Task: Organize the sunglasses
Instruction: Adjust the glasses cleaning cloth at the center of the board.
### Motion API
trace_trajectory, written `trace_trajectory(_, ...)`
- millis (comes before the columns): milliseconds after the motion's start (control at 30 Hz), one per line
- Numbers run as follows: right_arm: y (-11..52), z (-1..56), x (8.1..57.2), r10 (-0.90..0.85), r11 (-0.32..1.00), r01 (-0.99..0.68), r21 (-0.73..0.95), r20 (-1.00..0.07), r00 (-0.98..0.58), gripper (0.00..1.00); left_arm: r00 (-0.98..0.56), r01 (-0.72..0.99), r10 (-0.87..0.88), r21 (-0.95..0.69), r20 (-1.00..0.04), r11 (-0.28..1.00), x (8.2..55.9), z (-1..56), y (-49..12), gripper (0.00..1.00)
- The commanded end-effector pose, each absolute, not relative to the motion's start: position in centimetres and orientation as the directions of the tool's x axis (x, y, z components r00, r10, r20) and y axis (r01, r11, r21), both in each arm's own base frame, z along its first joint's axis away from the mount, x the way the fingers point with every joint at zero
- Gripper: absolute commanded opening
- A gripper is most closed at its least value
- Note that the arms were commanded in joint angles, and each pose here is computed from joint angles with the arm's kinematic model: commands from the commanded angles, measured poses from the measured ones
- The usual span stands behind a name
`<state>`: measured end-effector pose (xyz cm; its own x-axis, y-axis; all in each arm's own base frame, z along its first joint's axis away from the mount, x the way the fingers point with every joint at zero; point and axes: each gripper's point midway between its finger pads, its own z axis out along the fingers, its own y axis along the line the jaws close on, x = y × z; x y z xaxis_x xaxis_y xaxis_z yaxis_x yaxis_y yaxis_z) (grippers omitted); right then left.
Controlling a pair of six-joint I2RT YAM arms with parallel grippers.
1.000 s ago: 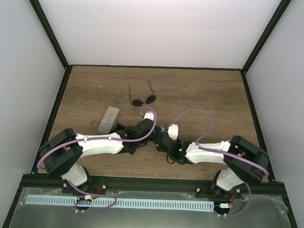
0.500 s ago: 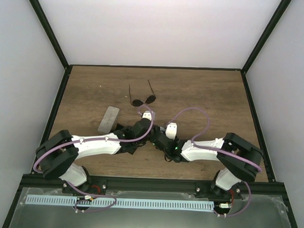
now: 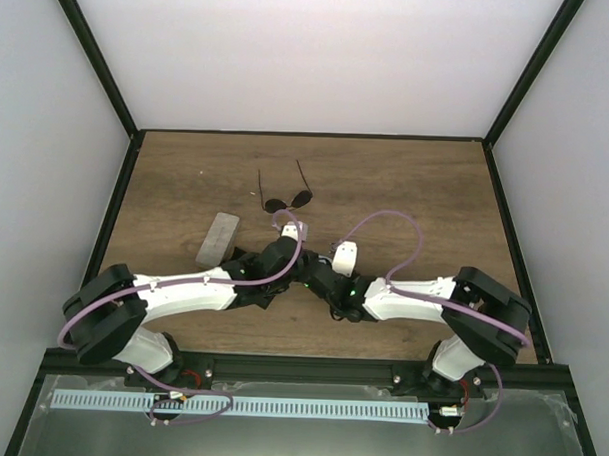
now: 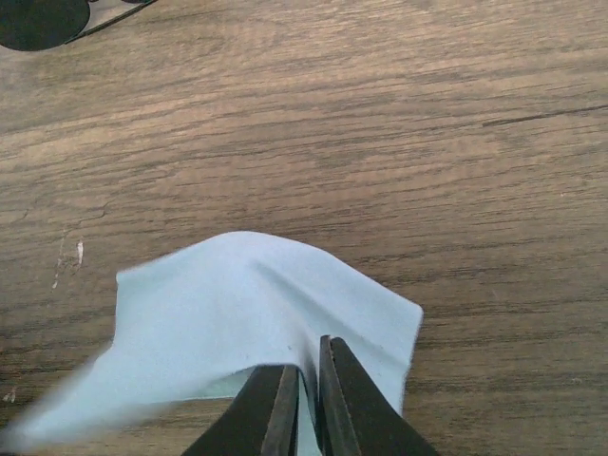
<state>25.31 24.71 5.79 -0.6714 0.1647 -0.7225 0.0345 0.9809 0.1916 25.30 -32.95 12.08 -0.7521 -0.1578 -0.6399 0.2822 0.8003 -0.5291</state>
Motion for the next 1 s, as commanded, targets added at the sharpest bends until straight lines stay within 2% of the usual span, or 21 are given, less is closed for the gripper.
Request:
trace_trajectory(0, 24.1, 7.5, 25.8, 0.178, 0.982, 0.063, 0.178, -0.755, -0.631, 0.05, -0.738, 0.286, -0.179, -0.542, -0.651, 0.79, 25.3, 13.3, -32.9, 0.04)
trace_trajectory(100, 23.6, 8.1, 25.7, 0.178, 0.983, 0.067, 0.174, -0.763, -0.621, 0.01, -0.732, 0.284, -0.187, -0.542, -0.655, 0.791, 25.4, 13.6, -32.7, 0.04)
trace_trajectory(333, 22.7, 10.0, 25.8, 0.178, 0.981, 0.043, 0.189, -0.787, -0.59, 0.01, -0.729, 0.286, -0.184, -0.538, -0.66, 0.793, 25.5, 13.5, -32.7, 0.04)
trace_trajectory(433, 22.8, 10.4, 26.1, 0.162, 0.982, 0.02, 0.187, -0.785, -0.598, 0.01, -0.734, 0.351, -0.135, -0.543, -0.665, 0.763, 24.7, 13.3, -33.5, 0.06)
trace_trajectory(533, 23.0, 10.5, 26.3, 0.138, 0.985, 0.0, 0.174, -0.78, -0.61, 0.01, -0.735, 0.413, -0.059, -0.516, -0.675, 0.75, 23.5, 11.8, -33.5, 0.23)
trace_trajectory(600, 23.1, 10.4, 26.5, 0.126, 0.986, -0.009, 0.166, -0.777, -0.617, 0.01, -0.724, 0.424, -0.047, -0.498, -0.689, 0.756, 22.7, 10.4, -32.9, 0.55)
trace_trajectory(633, 23.1, 10.2, 26.6, 0.123, 0.986, -0.01, 0.165, -0.773, -0.622, 0.01, -0.72, 0.43, -0.046, -0.497, -0.692, 0.754, 22.3, 9.8, -32.6, 0.68)
trace_trajectory(667, 23.2, 10.1, 26.6, 0.122, 0.986, -0.013, 0.167, -0.769, -0.627, 0.01, -0.718, 0.433, -0.044, -0.496, -0.695, 0.752, 21.8, 9.0, -32.2, 0.77)
trace_trajectory(733, 23.3, 9.9, 26.6, 0.122, 0.986, -0.014, 0.169, -0.765, -0.633, 0.01, -0.708, 0.442, -0.026, -0.472, -0.705, 0.763, 21.0, 8.0, -32.1, 0.83)
trace_trajectory(867, 23.6, 10.1, 26.6, 0.128, 0.983, -0.021, 0.184, -0.759, -0.639, 0.01, -0.642, 0.488, 0.047, -0.361, -0.765, 0.795, 19.7, 6.5, -32.4, 0.84)
trace_trajectory(967, 23.7, 10.7, 26.5, 0.138, 0.979, -0.029, 0.202, -0.76, -0.636, 0.01, -0.501, 0.493, 0.147, -0.142, -0.853, 0.858, 18.7, 5.7, -32.6, 0.92)
